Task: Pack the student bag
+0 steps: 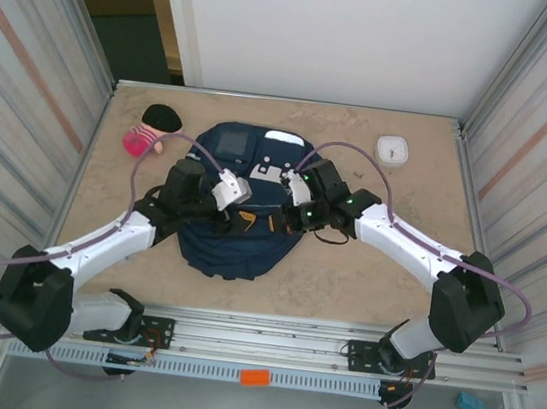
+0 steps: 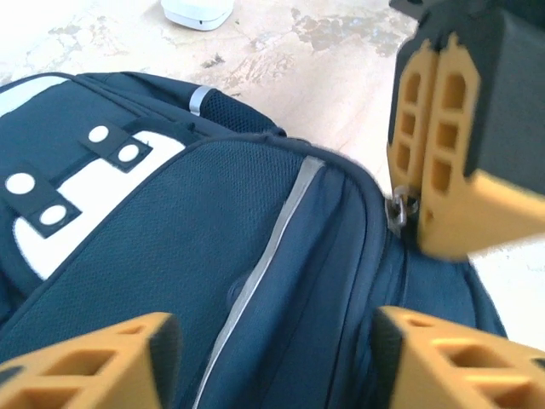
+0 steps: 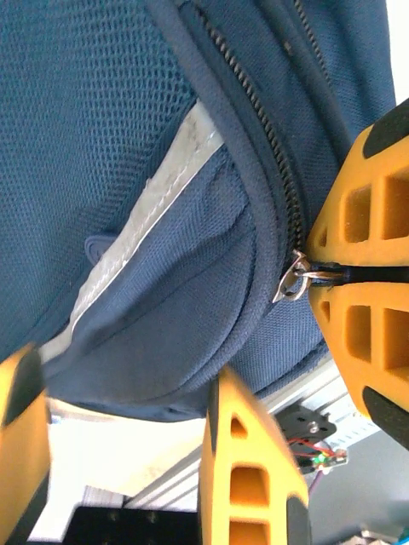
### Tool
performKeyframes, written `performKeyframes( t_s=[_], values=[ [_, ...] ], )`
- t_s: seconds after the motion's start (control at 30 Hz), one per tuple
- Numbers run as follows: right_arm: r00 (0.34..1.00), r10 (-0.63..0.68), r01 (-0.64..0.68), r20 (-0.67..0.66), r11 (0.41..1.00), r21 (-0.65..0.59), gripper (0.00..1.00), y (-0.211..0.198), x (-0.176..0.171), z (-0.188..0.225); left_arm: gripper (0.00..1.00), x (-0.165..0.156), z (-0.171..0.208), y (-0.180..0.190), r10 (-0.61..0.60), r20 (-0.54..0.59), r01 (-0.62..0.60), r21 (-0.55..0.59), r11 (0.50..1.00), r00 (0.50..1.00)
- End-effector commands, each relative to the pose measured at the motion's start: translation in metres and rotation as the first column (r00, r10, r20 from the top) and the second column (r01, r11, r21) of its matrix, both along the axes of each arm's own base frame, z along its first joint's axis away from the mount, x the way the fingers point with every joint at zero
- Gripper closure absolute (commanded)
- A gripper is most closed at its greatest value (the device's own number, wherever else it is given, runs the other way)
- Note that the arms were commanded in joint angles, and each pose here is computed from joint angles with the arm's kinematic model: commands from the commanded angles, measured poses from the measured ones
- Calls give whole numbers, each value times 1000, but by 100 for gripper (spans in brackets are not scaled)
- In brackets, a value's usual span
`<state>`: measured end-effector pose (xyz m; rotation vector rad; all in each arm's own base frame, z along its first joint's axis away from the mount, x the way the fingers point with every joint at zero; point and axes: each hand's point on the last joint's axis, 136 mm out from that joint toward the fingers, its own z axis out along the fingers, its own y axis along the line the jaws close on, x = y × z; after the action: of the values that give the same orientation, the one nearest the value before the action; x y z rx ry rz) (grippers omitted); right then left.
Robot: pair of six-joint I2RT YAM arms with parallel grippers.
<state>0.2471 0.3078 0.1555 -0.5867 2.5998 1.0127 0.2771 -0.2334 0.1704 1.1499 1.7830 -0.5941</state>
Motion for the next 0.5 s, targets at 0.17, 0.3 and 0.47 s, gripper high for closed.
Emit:
performKeyframes(
  t_s=[0.17, 0.3, 0.47],
  values=[
    [998, 51, -52, -24, 998, -26, 100, -24, -1, -1, 27, -18, -6, 39, -109, 78, 102, 83, 991, 991],
    [998, 57, -57, -24, 998, -26, 100, -24, 1, 0, 23, -30, -14, 36, -198, 36, 193, 113, 975, 980],
    [998, 60, -60, -21, 998, -20, 100, -23, 3, 3, 25, -29, -26, 33, -225, 12, 221, 146, 964, 974]
  ],
)
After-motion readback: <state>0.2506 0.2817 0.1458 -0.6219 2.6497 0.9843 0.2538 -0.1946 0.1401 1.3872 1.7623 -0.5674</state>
